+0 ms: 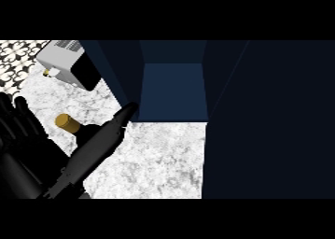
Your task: Pick up the wine, place it into the cabinet and close the cabinet
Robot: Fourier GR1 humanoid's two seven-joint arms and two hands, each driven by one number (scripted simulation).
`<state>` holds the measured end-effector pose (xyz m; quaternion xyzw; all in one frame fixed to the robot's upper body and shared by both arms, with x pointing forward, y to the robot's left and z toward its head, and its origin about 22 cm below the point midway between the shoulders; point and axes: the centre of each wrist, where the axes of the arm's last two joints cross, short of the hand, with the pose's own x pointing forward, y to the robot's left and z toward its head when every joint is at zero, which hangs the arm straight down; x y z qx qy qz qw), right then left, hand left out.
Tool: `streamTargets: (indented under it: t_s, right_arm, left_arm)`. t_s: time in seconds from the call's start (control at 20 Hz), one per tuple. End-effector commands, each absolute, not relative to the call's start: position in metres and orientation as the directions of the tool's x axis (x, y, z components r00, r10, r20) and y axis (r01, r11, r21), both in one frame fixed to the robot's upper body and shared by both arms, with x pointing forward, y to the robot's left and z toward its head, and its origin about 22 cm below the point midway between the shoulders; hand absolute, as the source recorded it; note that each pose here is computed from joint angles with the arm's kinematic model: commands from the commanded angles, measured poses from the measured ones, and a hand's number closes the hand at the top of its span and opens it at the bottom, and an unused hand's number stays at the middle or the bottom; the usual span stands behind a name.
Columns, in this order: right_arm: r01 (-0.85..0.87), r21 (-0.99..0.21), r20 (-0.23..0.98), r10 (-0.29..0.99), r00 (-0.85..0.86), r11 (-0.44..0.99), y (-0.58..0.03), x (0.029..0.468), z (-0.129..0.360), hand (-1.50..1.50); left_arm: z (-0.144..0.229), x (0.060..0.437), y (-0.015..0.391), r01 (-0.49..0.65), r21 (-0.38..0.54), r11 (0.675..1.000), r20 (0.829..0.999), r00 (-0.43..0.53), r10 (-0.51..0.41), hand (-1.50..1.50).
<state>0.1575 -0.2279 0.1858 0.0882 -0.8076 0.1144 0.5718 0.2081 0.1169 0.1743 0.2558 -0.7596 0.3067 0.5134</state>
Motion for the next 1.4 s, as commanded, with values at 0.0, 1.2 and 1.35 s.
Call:
streamTargets:
  t_s: [0.0, 1.2, 1.35]
  right_arm:
    - [-0.313, -0.088, 0.920, -0.044, -0.389, 0.946, -0.231, 0.129, 0.208, -1.50]
    - [-0.298, -0.079, 0.925, -0.042, -0.378, 0.951, -0.227, 0.130, 0.217, -1.50]
    - [-0.320, -0.073, 0.924, -0.057, -0.378, 0.945, -0.219, 0.133, 0.208, -1.50]
  left_arm:
    - [0.178, 0.211, 0.135, -0.713, -0.218, 0.666, 0.955, -0.297, -0.006, -1.50]
    - [0.076, 0.199, 0.164, -0.774, -0.162, 0.612, 0.979, -0.202, 0.003, -1.50]
    - [0.077, 0.203, 0.171, -0.774, -0.152, 0.615, 0.984, -0.175, 0.023, -1.50]
